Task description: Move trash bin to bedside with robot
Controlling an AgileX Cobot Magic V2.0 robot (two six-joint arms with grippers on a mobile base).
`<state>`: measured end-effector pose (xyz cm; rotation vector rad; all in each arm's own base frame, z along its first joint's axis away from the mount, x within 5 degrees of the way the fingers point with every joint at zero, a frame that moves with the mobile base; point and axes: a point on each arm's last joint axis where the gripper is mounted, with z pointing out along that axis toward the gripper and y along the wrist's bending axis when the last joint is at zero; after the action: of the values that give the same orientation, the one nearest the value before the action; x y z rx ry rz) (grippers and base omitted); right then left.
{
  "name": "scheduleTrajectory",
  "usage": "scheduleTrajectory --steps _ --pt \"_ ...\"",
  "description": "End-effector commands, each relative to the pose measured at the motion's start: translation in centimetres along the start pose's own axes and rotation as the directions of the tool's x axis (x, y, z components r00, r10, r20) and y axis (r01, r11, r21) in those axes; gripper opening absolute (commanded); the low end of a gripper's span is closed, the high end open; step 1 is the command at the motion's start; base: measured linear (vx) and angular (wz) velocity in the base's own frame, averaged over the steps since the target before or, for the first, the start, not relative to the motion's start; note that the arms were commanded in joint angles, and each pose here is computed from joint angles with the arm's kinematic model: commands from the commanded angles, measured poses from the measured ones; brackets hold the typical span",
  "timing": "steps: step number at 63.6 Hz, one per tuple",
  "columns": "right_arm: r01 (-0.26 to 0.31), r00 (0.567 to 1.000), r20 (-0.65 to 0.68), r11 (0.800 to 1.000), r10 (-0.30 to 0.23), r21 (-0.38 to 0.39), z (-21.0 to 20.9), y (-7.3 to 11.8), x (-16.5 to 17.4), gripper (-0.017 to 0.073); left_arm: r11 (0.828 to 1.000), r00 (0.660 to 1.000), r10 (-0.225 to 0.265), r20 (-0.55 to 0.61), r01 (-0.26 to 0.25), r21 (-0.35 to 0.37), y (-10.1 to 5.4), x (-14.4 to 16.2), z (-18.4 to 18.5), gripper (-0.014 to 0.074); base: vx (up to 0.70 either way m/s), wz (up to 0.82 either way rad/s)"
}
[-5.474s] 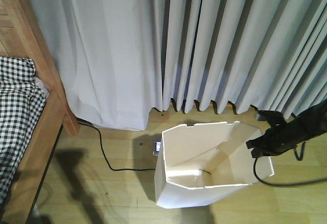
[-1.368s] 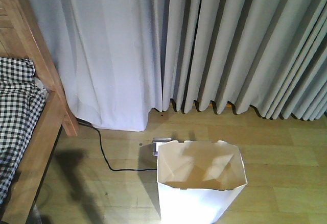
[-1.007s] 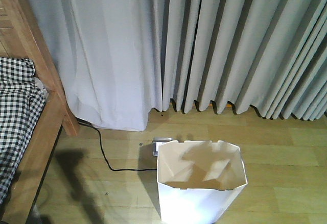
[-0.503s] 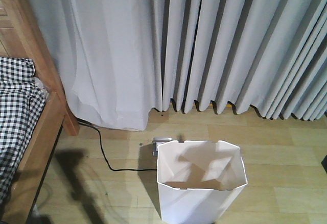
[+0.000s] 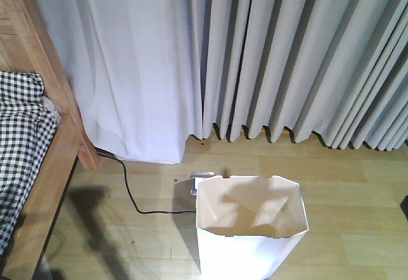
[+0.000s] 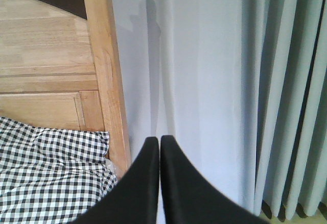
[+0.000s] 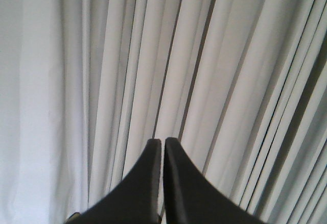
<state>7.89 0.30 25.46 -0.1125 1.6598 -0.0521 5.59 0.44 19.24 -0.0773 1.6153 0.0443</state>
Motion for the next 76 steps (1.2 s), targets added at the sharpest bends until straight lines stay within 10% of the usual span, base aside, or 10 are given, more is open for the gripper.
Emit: scheduleTrajectory --steps 1,36,76 --pt "-0.023 0.997 0.071 1.000 0.021 0.021 0.0 -0.2 -1.0 -0.0009 1.000 0.995 -0.007 0.102 0.006 0.008 -0.1 -1.5 -0.2 -0.0006 0.00 0.00" --pt "-0.108 0.984 0.145 0.994 0.103 0.026 -1.7 0.4 5.9 -0.0009 1.000 0.995 -0.006 0.102 0.005 0.008 -0.1 -1.5 -0.2 -0.0006 0.00 0.00" --pt "-0.011 0.990 0.141 0.999 0.006 0.041 -1.7 0.4 5.9 -0.0009 1.000 0.995 -0.006 0.102 0.005 0.008 -0.1 -1.5 -0.2 -0.0006 0.00 0.00"
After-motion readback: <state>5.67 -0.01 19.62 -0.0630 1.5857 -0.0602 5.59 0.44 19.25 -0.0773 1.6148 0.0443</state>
